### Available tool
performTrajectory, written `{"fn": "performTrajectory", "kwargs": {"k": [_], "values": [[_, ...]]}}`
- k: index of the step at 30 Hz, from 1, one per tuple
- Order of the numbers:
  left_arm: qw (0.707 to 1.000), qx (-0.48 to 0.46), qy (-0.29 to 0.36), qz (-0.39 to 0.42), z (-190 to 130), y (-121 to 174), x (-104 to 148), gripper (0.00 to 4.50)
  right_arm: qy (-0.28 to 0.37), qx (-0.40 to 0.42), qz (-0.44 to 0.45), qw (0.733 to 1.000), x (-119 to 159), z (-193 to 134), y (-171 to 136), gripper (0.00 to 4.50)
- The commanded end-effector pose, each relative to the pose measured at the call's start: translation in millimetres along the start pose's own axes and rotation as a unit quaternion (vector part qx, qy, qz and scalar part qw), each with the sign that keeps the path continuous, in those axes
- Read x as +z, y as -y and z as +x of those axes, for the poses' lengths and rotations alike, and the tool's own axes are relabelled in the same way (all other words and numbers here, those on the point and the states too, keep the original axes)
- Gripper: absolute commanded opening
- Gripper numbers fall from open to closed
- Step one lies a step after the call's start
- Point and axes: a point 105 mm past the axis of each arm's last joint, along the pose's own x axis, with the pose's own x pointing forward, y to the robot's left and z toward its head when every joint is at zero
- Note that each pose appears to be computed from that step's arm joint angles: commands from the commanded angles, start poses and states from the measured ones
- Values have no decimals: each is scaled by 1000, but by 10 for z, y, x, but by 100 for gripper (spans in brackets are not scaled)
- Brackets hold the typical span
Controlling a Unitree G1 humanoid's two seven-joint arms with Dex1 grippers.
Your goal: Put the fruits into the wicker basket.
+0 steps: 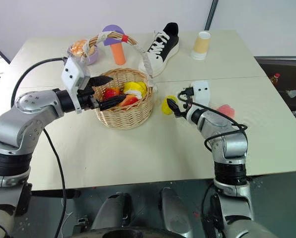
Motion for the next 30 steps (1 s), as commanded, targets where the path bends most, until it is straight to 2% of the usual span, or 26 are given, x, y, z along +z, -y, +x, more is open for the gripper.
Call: {"fn": "performTrajectory", "kwargs": {"k": [1, 6, 10, 13, 17, 19, 22, 24, 26, 28, 30], "values": [[999, -2, 18, 39, -76, 31, 136, 416, -10, -6, 61, 998, 3, 74, -42, 450], [998, -28, 30, 40, -100, 146, 169, 416, -42, -19, 85, 995, -140, 206, -99, 450], [998, -42, 26, 46, -130, 202, 162, 416, -44, -8, 104, 994, -150, 248, -159, 450], [998, -38, 20, 49, -136, 198, 136, 422, -39, -6, 107, 993, -134, 283, -182, 368], [998, -33, 22, 47, -158, 178, 141, 422, -29, -5, 109, 994, -82, 281, -186, 165], [998, -23, 23, 46, -185, 137, 135, 422, -19, -3, 103, 995, -22, 248, -184, 148], [999, 7, 29, 34, -282, 12, 80, 422, 16, 6, 6, 1000, 196, 93, -139, 148], [999, 31, 43, 13, -399, -84, 53, 422, 36, 43, -118, 991, 326, -87, -195, 148], [997, 51, 57, -9, -534, -171, 26, 422, 39, 105, -229, 967, 360, -295, -320, 148], [996, 62, 63, -23, -663, -218, -25, 422, 41, 190, -318, 928, 347, -547, -505, 148], [996, 64, 56, -28, -738, -225, -102, 422, 50, 274, -360, 890, 337, -748, -740, 148]]}}
